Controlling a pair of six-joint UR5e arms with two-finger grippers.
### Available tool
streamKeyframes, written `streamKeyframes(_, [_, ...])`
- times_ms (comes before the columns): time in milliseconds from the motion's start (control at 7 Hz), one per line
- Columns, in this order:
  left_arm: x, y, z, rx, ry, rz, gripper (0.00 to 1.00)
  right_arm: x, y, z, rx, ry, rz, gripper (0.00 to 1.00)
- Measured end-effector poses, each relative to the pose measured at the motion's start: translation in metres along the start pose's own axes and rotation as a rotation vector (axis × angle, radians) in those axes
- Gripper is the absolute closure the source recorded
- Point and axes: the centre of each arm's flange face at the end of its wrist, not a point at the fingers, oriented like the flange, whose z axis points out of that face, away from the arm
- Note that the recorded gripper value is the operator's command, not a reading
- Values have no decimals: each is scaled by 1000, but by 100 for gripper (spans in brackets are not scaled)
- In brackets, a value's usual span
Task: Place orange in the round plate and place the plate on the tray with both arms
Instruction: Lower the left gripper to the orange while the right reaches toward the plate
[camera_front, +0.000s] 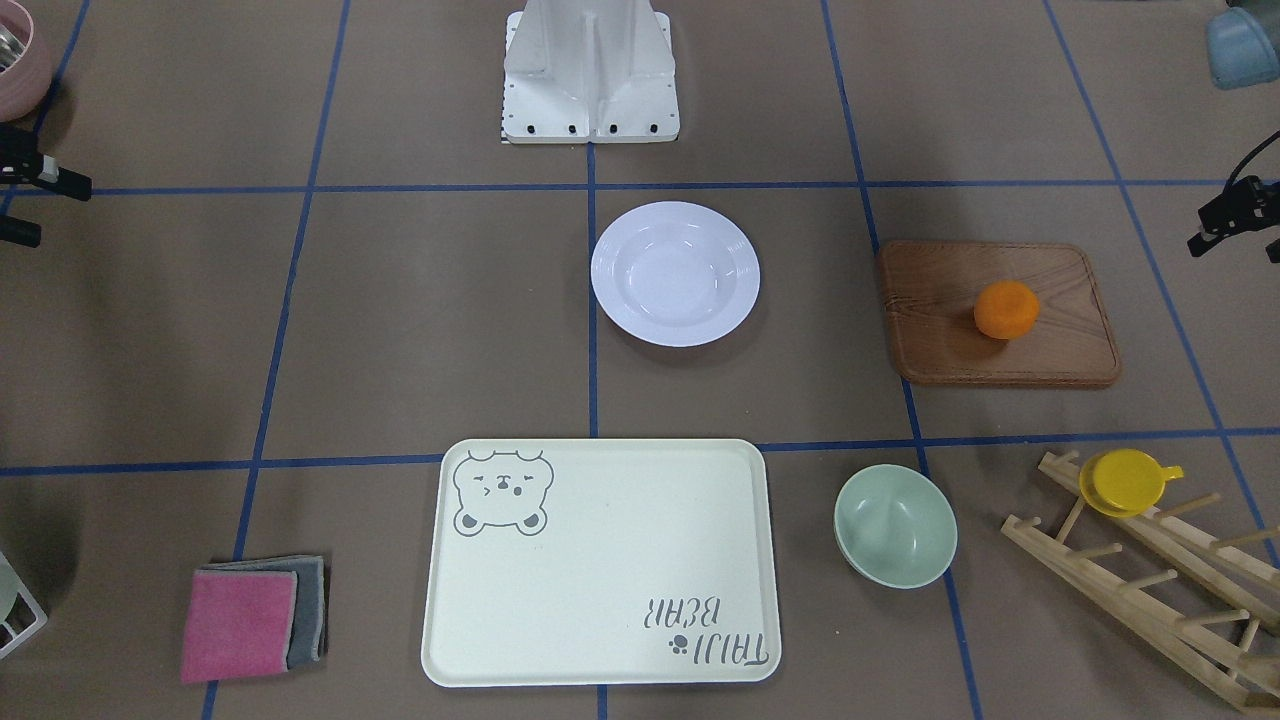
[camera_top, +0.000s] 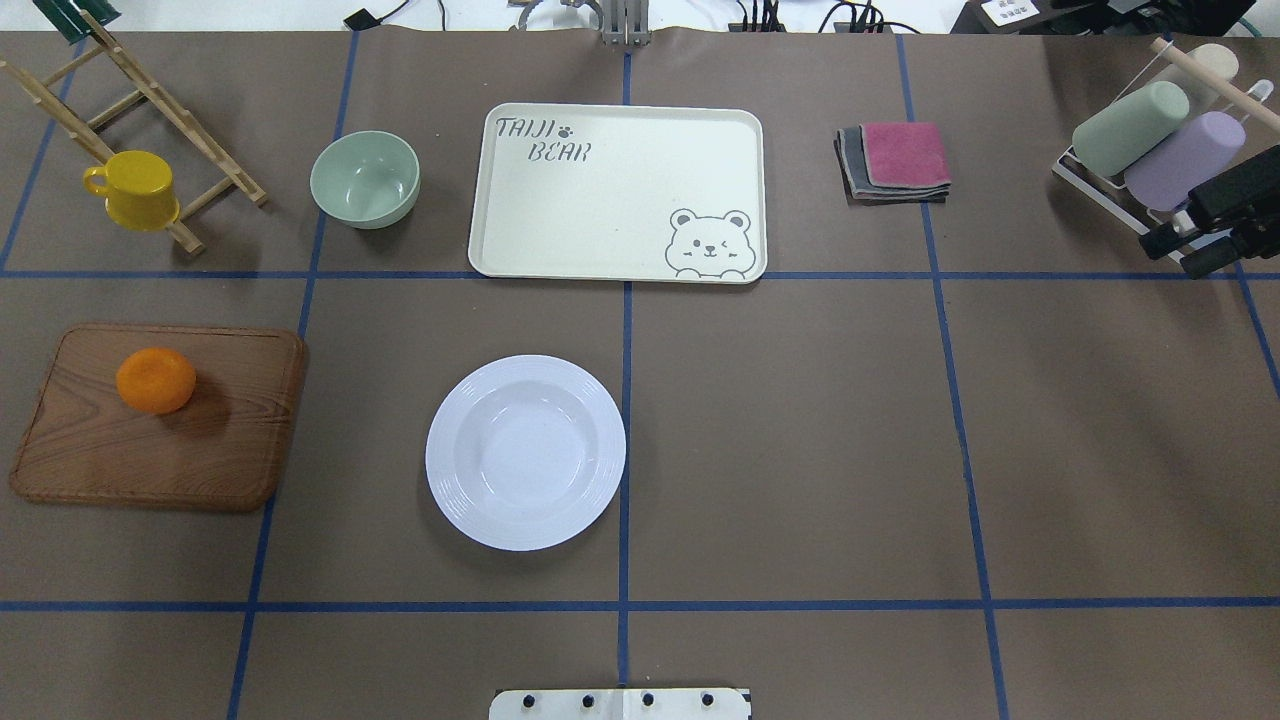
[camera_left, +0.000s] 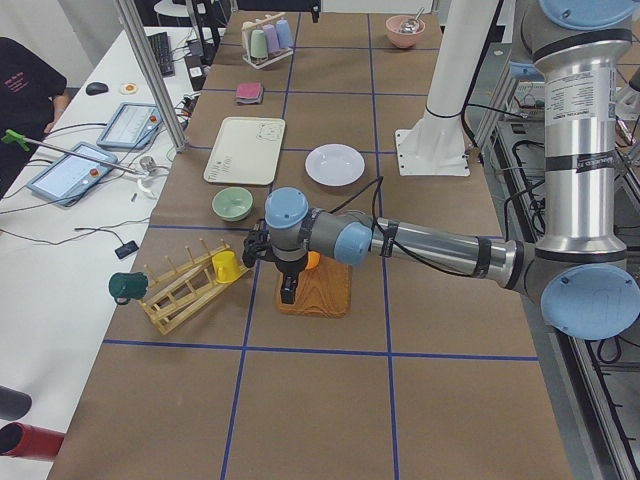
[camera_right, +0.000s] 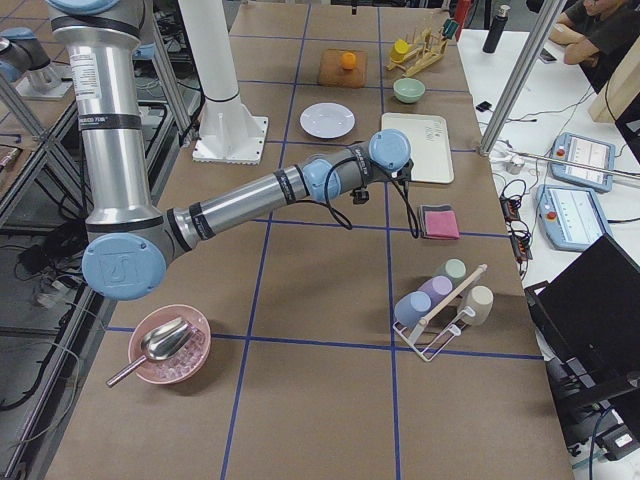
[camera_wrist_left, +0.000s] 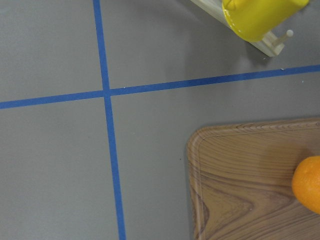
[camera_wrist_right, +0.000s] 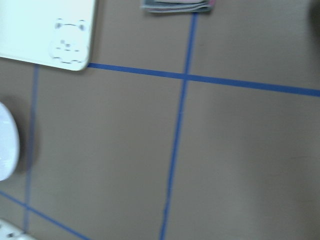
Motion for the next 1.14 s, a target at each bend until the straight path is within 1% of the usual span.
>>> streamKeyframes(143, [5,0,2,-1,3,3,0,-6,-13,3,-5,-3,36,2])
streamKeyframes(286, [9,-1,3,-1,5,-3,0,-24,-22,10,-13,-3,42,2])
streamKeyframes(429, [15,-1,6,3,10,-22,0,-55,-23,35,-26,39,23,1])
streamKeyframes(571, [23,-2,10,10,17,-37,0,-90,-15,75,1,121,10,1])
streamKeyframes(714, [28,-2,13,11,22,-50,0,-115,-7,115,84,154,18,1])
streamKeyframes(857, [32,-2,15,8,24,-60,0,-125,-1,149,152,85,37,2])
streamKeyframes(1143, [42,-1,21,6,28,-85,0,-150,24,221,227,-131,112,2])
